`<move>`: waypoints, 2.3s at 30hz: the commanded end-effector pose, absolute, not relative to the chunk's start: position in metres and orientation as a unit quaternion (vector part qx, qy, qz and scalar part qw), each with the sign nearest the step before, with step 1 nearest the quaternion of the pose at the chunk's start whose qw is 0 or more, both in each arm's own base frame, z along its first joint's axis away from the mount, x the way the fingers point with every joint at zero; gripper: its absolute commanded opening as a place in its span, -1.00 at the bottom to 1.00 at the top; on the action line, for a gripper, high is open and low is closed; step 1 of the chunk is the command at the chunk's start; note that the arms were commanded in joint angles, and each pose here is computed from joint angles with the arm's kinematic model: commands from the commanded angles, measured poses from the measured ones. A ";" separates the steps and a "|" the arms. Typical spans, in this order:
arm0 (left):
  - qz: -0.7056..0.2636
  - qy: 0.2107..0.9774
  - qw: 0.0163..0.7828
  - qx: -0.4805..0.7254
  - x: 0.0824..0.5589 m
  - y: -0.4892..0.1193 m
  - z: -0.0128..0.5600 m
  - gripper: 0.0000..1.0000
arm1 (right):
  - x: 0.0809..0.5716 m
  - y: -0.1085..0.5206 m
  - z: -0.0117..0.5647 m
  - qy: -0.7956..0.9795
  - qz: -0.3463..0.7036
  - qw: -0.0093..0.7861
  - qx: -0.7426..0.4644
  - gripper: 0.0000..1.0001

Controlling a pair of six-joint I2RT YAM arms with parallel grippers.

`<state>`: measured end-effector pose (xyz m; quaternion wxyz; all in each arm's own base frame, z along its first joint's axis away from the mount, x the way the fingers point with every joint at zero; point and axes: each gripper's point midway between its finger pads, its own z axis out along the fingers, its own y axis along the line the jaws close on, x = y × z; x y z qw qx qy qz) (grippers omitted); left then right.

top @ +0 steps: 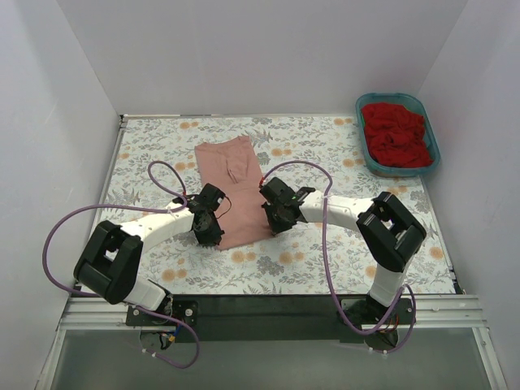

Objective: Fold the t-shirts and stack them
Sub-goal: Fold the tshirt

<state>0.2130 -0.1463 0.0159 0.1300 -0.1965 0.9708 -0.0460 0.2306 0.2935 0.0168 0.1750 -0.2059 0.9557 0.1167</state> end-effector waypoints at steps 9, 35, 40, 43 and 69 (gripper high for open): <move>-0.084 0.986 0.011 -0.147 0.111 -0.158 0.043 -1.00 | 0.115 0.196 0.020 0.961 0.057 -0.015 -0.271 -0.97; -0.220 0.955 0.075 -0.186 0.145 -0.180 0.141 -1.00 | 0.212 0.249 0.180 0.931 0.112 0.118 -0.327 -0.97; -0.232 0.941 0.117 -0.215 0.179 -0.169 0.158 -1.00 | 0.239 0.266 0.199 0.924 0.122 0.153 -0.328 -0.97; -0.234 0.936 0.137 -0.225 0.197 -0.160 0.163 -1.00 | 0.257 0.274 0.206 0.921 0.121 0.172 -0.328 -0.97; -0.186 0.915 0.226 -0.278 0.314 -0.105 0.102 -1.00 | 0.381 0.331 0.139 0.916 0.135 0.253 -0.282 -0.97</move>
